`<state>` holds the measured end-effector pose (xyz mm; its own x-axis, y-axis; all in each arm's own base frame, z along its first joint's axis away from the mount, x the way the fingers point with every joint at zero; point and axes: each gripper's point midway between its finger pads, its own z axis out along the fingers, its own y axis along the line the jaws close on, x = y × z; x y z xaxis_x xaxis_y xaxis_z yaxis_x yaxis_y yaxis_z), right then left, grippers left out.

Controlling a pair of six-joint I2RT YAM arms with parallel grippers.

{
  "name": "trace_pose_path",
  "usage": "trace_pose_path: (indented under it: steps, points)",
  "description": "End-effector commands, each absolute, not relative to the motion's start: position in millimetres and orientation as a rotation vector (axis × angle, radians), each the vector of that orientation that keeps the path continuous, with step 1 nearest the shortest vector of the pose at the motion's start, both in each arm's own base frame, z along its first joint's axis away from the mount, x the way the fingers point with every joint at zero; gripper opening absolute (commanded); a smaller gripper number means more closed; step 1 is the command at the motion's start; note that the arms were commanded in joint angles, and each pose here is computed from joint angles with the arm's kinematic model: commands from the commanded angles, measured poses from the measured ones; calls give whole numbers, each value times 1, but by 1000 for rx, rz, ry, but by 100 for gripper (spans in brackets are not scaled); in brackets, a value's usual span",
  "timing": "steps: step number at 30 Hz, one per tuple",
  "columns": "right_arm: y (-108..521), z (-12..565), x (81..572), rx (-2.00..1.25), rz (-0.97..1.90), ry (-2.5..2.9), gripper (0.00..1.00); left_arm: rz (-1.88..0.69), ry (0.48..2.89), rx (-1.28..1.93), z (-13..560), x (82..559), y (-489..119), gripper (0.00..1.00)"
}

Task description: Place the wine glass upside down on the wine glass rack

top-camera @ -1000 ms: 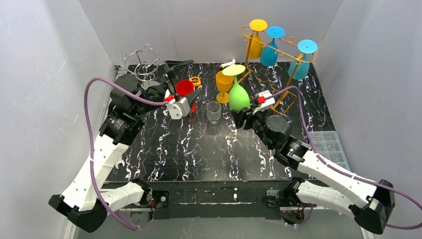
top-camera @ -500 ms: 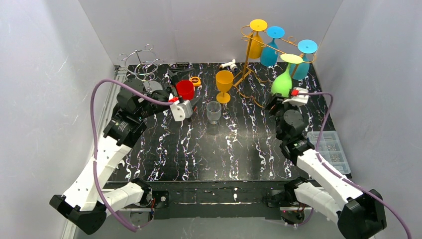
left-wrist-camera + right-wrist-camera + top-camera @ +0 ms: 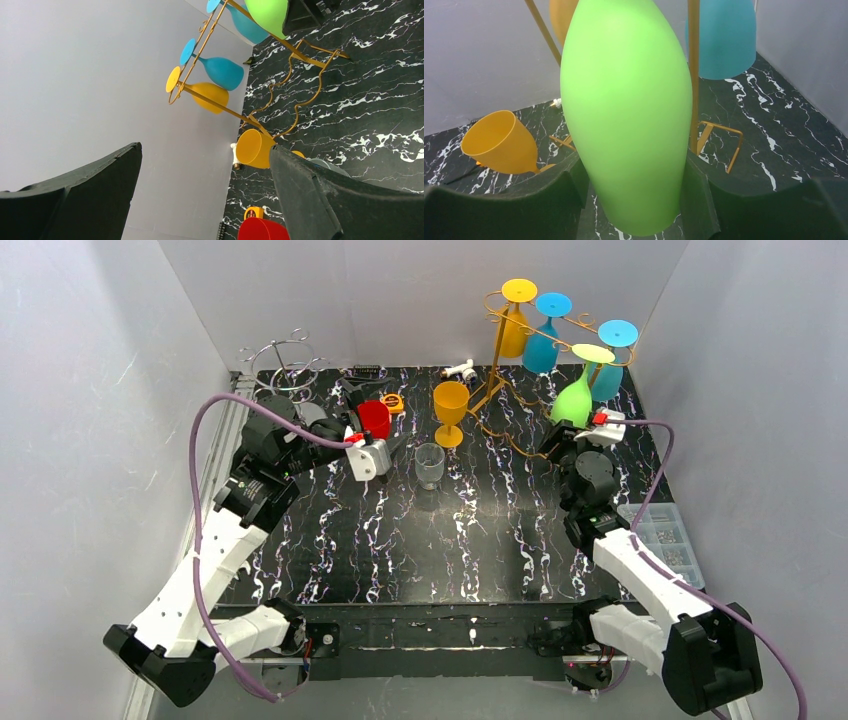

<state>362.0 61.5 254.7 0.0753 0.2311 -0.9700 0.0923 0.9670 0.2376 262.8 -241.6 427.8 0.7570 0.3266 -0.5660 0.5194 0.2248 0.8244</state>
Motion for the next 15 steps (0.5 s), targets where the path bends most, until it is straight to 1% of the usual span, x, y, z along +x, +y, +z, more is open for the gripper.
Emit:
trace_pose_path:
  steps: [1, 15]
  points:
    - [56, 276, 365, 299, 144, 1405, 57, -164, 723, 1376, 431, 260, -246, 98]
    - [44, 258, 367, 317, 149, 1439, 57, -172, 718, 1381, 428, 264, -250, 98]
